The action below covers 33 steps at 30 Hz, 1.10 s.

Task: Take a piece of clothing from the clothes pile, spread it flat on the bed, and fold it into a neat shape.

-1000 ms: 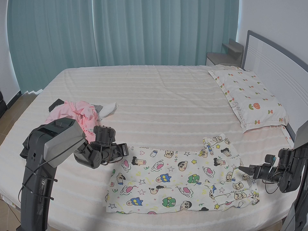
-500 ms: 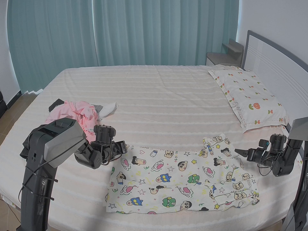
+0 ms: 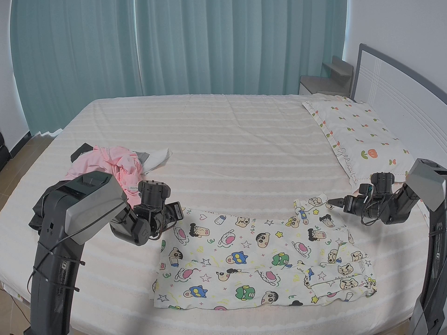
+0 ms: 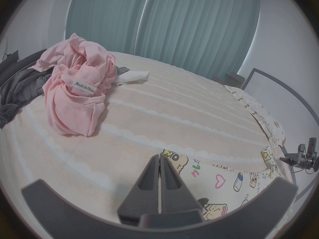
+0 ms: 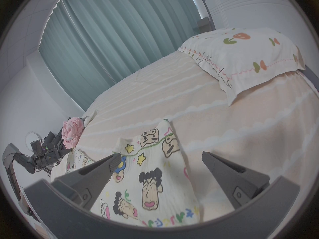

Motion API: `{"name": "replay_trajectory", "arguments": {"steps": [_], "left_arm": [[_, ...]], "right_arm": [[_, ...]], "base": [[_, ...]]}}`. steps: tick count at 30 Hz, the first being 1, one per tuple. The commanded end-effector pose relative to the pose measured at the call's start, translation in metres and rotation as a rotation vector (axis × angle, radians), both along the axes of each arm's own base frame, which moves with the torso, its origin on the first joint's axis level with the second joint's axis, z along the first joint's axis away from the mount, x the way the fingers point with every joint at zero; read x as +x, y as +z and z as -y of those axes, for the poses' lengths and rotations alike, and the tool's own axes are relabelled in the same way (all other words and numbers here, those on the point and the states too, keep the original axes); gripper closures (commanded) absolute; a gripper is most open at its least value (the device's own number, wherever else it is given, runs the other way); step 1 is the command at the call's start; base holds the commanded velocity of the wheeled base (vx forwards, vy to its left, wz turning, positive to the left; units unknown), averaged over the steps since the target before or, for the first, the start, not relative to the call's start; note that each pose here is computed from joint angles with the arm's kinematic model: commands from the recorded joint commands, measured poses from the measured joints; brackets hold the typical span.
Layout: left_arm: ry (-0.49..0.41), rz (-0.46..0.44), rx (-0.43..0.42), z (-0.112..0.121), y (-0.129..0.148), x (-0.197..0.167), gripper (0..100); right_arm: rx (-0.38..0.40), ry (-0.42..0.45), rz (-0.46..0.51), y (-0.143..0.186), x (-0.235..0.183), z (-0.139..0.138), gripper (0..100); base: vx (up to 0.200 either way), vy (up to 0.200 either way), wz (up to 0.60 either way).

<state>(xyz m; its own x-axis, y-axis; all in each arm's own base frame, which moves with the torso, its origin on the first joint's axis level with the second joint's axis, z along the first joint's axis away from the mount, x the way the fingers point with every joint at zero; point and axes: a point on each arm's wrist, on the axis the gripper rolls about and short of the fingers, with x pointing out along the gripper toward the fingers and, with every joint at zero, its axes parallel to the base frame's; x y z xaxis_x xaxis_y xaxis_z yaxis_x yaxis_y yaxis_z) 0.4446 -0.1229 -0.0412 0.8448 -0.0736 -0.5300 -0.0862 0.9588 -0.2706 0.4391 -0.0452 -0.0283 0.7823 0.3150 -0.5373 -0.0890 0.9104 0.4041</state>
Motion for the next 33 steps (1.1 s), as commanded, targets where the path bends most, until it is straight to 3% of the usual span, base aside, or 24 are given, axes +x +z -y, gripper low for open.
{"name": "replay_trajectory", "arguments": {"steps": [1, 19, 20, 27, 33], "left_arm": [[0.015, -0.001, 0.009, 0.000, -0.001, -0.001, 100], [0.036, -0.007, -0.021, -0.003, -0.002, 0.000, 100], [0.036, -0.007, -0.021, -0.003, -0.002, 0.000, 100], [0.039, -0.016, -0.019, -0.004, -0.006, -0.001, 100], [0.040, -0.030, -0.015, -0.006, -0.007, -0.005, 100]], "right_arm": [[-0.012, 0.003, -0.025, -0.014, 0.018, -0.008, 0], [-0.018, 0.019, -0.095, -0.030, 0.028, -0.016, 0], [-0.019, 0.025, -0.098, -0.031, 0.028, -0.018, 100], [-0.013, 0.029, -0.099, -0.035, 0.027, -0.017, 100], [0.052, 0.072, -0.082, -0.030, 0.023, -0.003, 100]], "base": [[0.000, 0.000, 0.00], [0.000, 0.000, 0.00], [0.000, 0.000, 0.00], [0.000, 0.000, 0.00], [0.000, 0.000, 0.00]]}}
